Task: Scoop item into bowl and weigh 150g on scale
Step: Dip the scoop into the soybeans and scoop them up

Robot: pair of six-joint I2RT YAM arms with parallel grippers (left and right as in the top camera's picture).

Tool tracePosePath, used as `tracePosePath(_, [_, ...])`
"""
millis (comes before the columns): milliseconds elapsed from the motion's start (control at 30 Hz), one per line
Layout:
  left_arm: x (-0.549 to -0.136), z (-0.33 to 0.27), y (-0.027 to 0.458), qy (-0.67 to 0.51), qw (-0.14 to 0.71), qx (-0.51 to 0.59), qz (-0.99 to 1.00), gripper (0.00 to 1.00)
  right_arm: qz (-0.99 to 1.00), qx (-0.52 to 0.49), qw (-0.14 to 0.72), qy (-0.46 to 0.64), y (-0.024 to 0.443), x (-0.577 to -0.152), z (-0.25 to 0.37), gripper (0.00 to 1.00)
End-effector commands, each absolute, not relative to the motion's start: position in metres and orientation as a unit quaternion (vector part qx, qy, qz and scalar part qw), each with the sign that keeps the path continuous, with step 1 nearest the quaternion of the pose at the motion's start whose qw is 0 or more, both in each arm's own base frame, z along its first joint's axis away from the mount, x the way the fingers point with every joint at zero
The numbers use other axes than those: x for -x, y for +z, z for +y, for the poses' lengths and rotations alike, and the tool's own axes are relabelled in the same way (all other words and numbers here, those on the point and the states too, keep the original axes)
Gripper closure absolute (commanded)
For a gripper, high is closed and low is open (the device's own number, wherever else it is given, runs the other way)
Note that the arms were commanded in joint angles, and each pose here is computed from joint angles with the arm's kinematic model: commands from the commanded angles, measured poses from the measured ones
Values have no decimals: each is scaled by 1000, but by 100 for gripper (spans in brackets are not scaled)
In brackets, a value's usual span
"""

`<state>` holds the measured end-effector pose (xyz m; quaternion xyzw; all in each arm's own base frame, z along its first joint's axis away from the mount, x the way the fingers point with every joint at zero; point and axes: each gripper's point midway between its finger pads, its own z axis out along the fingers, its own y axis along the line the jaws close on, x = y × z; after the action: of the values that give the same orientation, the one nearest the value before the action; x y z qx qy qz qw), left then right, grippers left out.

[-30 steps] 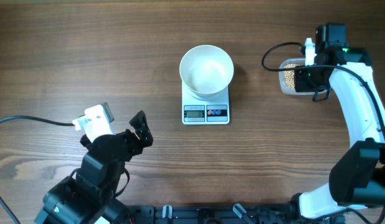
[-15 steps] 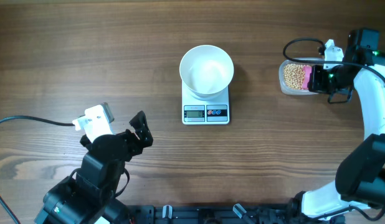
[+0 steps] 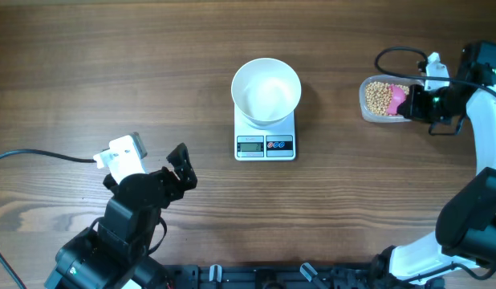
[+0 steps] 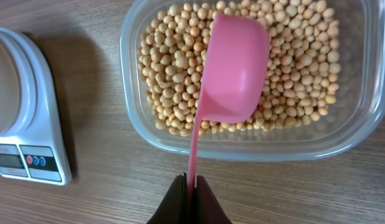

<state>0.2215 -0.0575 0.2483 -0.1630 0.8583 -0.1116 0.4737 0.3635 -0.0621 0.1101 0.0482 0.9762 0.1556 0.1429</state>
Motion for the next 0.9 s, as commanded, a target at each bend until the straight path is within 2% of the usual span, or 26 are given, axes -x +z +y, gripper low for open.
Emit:
tracePosePath(0, [-221, -58, 246, -112, 471, 162, 860, 0, 969, -36, 132, 208, 97, -359, -43, 96])
tracePosePath(867, [-221, -58, 246, -112, 471, 162, 860, 0, 941, -93, 150, 290, 104, -351, -58, 96])
